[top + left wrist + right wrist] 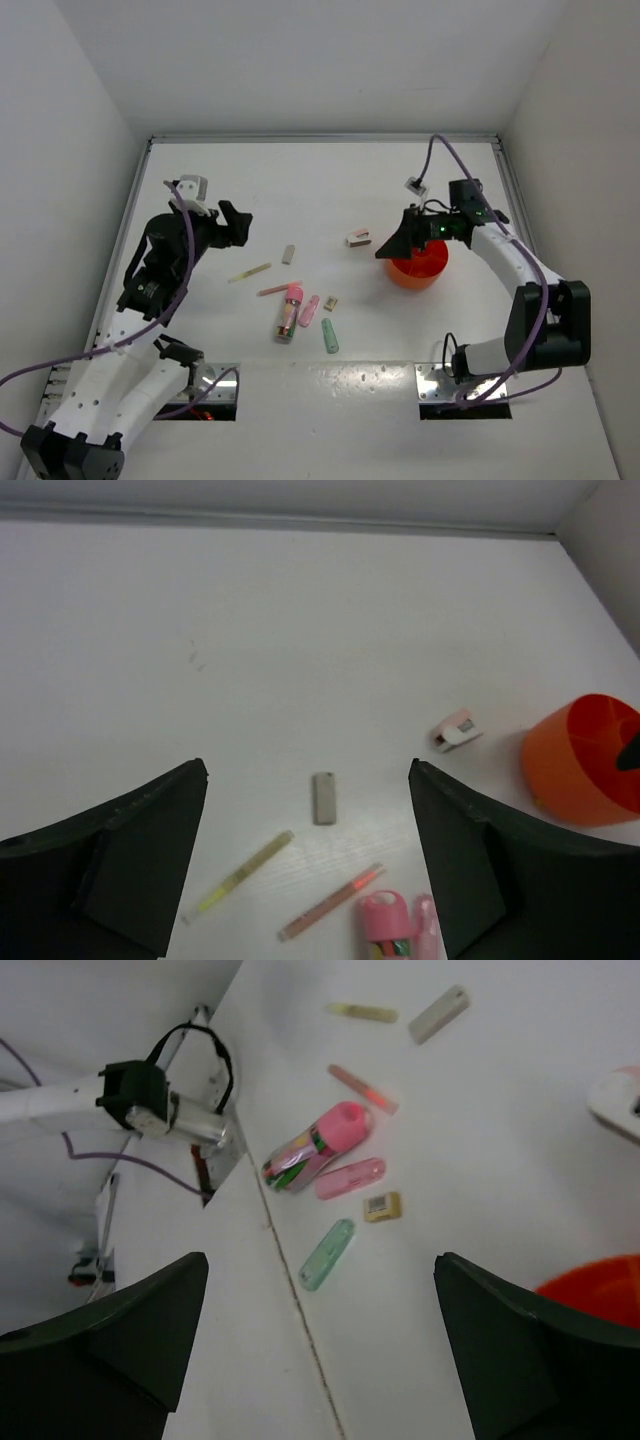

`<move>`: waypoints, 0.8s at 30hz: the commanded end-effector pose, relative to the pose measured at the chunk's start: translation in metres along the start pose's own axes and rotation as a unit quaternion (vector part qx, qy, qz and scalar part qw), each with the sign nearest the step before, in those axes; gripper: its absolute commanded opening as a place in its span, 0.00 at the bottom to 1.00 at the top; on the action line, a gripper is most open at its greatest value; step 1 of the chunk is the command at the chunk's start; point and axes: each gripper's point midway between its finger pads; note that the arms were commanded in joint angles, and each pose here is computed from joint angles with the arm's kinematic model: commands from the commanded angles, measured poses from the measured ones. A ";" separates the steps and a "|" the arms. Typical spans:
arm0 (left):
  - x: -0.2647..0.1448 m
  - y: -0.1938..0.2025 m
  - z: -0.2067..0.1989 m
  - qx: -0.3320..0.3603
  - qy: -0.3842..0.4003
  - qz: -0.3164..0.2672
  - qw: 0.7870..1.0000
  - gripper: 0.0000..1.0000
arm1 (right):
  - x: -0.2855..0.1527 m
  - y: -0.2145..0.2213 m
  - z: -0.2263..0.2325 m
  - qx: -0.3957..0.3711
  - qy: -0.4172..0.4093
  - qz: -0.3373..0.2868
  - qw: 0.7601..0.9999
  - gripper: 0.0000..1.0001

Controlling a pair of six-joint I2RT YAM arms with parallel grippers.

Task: Sort the stationery into containers
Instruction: Pick up the stationery from the center of the board.

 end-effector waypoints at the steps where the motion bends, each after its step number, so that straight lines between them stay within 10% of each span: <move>1: -0.014 0.007 -0.026 -0.046 0.045 0.050 0.997 0.90 | 0.022 0.014 0.021 -0.018 -0.041 0.043 0.998 0.96; 4: -0.019 0.048 -0.045 -0.076 0.056 0.158 0.983 0.90 | 0.034 0.014 0.011 -0.038 0.001 0.073 0.997 0.94; 9: -0.031 0.105 -0.068 -0.037 0.023 0.271 0.962 0.39 | 0.052 0.009 -0.009 -0.044 0.077 0.100 0.991 0.55; 11: -0.033 0.134 -0.076 -0.020 0.011 0.328 0.944 0.33 | 0.054 0.003 -0.026 -0.041 0.125 0.092 0.987 0.34; 17: -0.041 0.187 -0.096 0.085 -0.061 0.388 0.916 0.62 | 0.017 -0.055 -0.046 -0.121 0.278 -0.003 0.953 0.74; 24: -0.030 0.223 -0.082 0.128 -0.123 0.421 0.890 0.82 | -0.008 -0.071 -0.031 -0.152 0.315 -0.054 0.935 0.79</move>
Point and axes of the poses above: each gripper's point midway between its finger pads, its own x axis out along the fingers, its own z axis along the line the jaws close on, y = z × x, and after that the axes turned 5 degrees about -x, right-handed
